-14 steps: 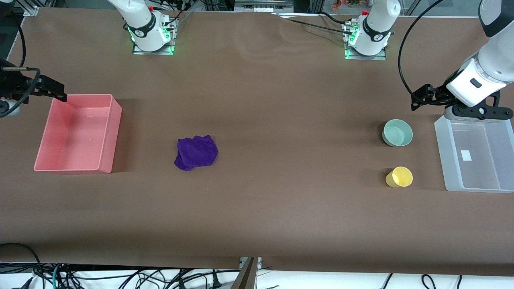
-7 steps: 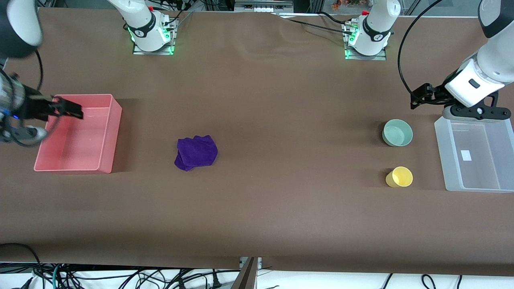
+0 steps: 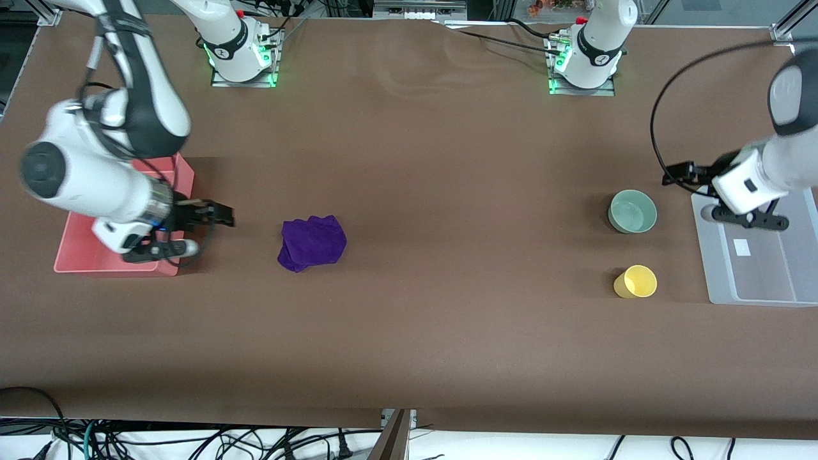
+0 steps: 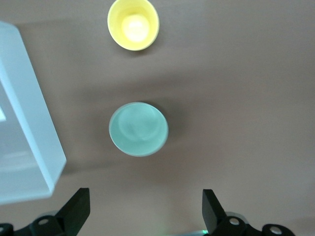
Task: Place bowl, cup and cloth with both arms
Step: 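Lower the right gripper onto the purple cloth while the left gripper grasps the bowl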
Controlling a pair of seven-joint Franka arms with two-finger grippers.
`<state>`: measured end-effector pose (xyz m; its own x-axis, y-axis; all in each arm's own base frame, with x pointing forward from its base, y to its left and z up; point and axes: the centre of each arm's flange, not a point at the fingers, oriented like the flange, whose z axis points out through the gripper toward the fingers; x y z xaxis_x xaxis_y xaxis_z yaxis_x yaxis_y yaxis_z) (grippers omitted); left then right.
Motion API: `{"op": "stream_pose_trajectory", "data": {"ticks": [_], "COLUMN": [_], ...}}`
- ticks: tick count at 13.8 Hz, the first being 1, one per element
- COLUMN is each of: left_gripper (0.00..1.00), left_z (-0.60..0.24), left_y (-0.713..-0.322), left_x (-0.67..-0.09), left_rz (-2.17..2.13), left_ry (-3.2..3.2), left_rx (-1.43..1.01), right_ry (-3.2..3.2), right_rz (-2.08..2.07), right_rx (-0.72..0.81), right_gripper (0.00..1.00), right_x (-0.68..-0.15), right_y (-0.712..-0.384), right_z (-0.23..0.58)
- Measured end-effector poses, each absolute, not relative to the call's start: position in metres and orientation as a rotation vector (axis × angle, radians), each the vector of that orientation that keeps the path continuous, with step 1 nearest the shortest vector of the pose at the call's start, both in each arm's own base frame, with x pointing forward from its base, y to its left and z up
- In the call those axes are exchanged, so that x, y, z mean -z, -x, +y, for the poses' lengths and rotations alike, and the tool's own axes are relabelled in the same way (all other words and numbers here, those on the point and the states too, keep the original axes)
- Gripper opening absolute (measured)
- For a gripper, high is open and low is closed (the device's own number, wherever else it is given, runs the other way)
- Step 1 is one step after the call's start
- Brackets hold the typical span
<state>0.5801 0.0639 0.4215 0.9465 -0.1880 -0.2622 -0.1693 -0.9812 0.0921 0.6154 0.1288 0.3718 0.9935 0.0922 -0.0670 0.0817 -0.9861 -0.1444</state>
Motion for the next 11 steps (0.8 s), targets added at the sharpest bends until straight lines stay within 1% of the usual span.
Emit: {"op": "stream_pose_trajectory", "data": {"ticks": [3, 6, 7, 8, 9, 11], "left_gripper": [1.00, 1.00, 0.96, 0.96, 0.89, 0.66], "left_z": [0.100, 0.096, 0.094, 0.093, 0.095, 0.101], "left_y": [-0.583, -0.561, -0.553, -0.546, -0.542, -0.539], "left_x": [-0.342, -0.273, -0.252, -0.233, -0.216, -0.193], "left_rz": [-0.385, -0.508, -0.568, -0.621, -0.668, -0.741], "left_ry": [-3.009, -3.009, -3.002, -2.992, -2.977, -2.948], "left_rx": [0.338, 0.245, 0.215, 0.197, 0.193, 0.195], "right_ry": [2.992, 3.047, 3.051, 3.050, 3.047, 3.042], "right_rz": [-0.151, -0.298, -0.315, -0.316, -0.311, -0.303], "right_rx": [-0.120, -0.155, -0.154, -0.154, -0.158, -0.155], "right_gripper": [1.00, 1.00, 1.00, 1.00, 1.00, 1.00], "right_x": [-0.325, -0.271, -0.255, -0.241, -0.229, -0.210], "right_y": [-0.603, -0.594, -0.593, -0.593, -0.593, -0.593], "right_z": [0.191, 0.225, 0.231, 0.233, 0.232, 0.232]}}
